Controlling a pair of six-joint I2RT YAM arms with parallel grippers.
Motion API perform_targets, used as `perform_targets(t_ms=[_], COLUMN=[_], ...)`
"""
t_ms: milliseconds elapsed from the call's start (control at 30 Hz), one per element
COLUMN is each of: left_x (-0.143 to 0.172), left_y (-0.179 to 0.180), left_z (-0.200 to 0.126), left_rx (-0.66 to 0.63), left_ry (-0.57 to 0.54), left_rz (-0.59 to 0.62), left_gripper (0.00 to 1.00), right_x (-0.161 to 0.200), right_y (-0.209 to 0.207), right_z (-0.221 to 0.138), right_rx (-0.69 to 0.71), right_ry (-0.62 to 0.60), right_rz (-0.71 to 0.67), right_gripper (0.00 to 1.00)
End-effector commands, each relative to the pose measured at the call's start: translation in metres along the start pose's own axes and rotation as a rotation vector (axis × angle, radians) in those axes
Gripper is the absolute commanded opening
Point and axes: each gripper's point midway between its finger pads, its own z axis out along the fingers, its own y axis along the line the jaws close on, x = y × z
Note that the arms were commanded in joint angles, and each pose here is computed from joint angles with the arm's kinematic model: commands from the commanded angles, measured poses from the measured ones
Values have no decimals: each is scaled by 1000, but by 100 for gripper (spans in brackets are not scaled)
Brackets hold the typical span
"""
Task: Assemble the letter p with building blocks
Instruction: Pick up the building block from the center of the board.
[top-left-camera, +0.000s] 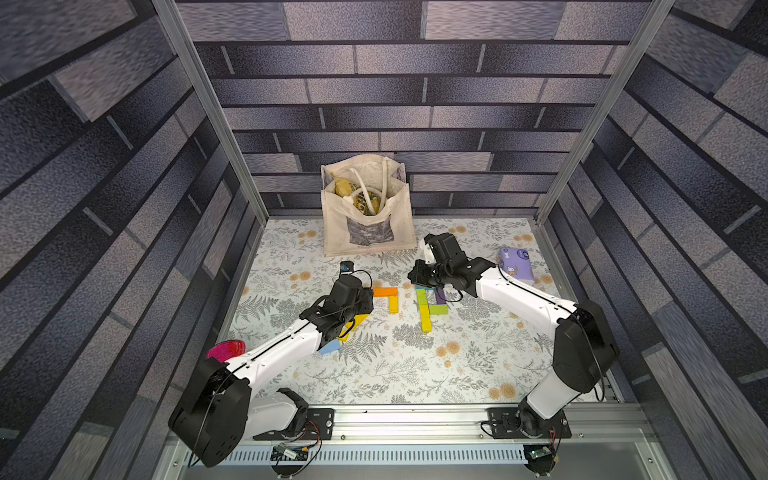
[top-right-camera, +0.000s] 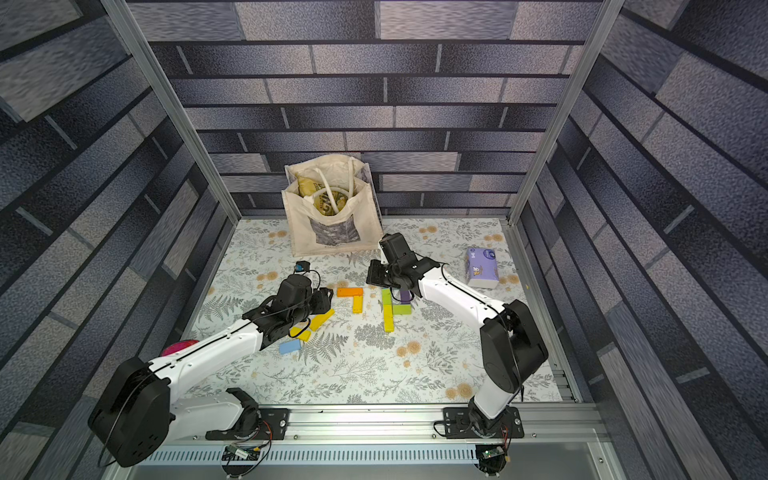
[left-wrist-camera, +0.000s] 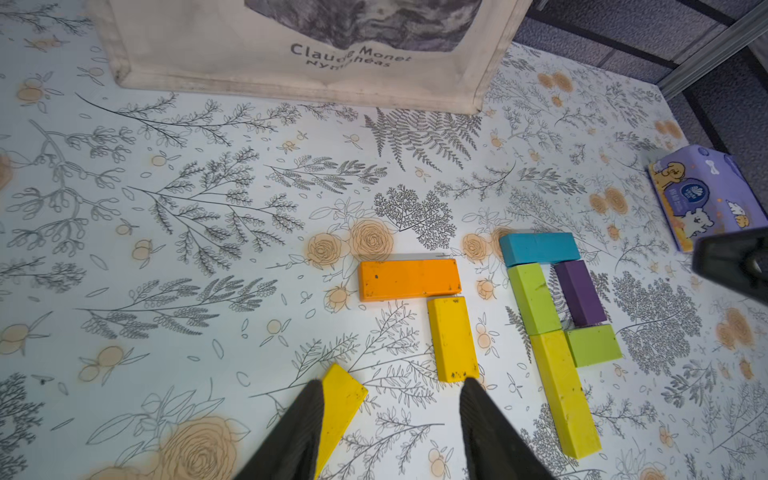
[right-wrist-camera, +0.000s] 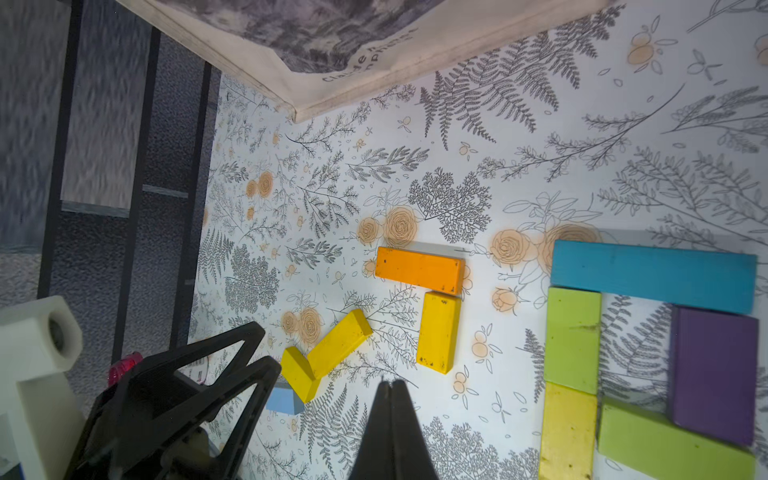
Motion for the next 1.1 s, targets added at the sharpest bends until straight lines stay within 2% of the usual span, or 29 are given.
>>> perform_targets(t_ms=[0, 100, 300, 400, 467, 567, 633, 733, 800, 867, 933, 1067], left_x=[28, 39, 72, 88, 90, 80, 56, 13, -11, -25, -29, -13], left_y=[35, 51, 69, 73, 65, 60, 49, 53, 59, 63, 68, 76], left_z=[-13, -24, -37, -40, -39, -43, -46, -70, -83, -82, -71, -54], left_rx=[-132, -200, -264, -275, -225, -193, -112, -162, -201, -209, -219, -280], left_ry=[90, 121, 228, 282, 277, 200, 129, 21, -28, -30, 46, 292], left_rz=[70, 22, -151, -298, -439, -688, -720, -718, -732, -768, -828, -954], left_gripper=[59, 64, 68, 67, 63, 58, 63, 68, 68, 63, 58, 52], right_x=[3, 5, 10, 11, 13, 15, 16, 19, 20, 21, 22, 23], right_y=[-7, -8, -6, -8, -8, -8, -9, -13, -14, -16, -17, -18], right_z=[-11, -14, -19, -20, -19, -19, -19, -17, -17, -18, -17, -18], right_rx=[61, 57, 44, 49, 48, 48, 52, 62, 63, 71, 74, 83], right_ry=[-3, -6, 5, 11, 18, 31, 35, 39, 43, 42, 43, 52], right_rz=[-50, -50, -56, -63, -64, -62, -61, -57, -54, -49, -47, -45], right_gripper=[6, 13, 25, 30, 34, 40, 42, 43, 44, 44, 45, 45])
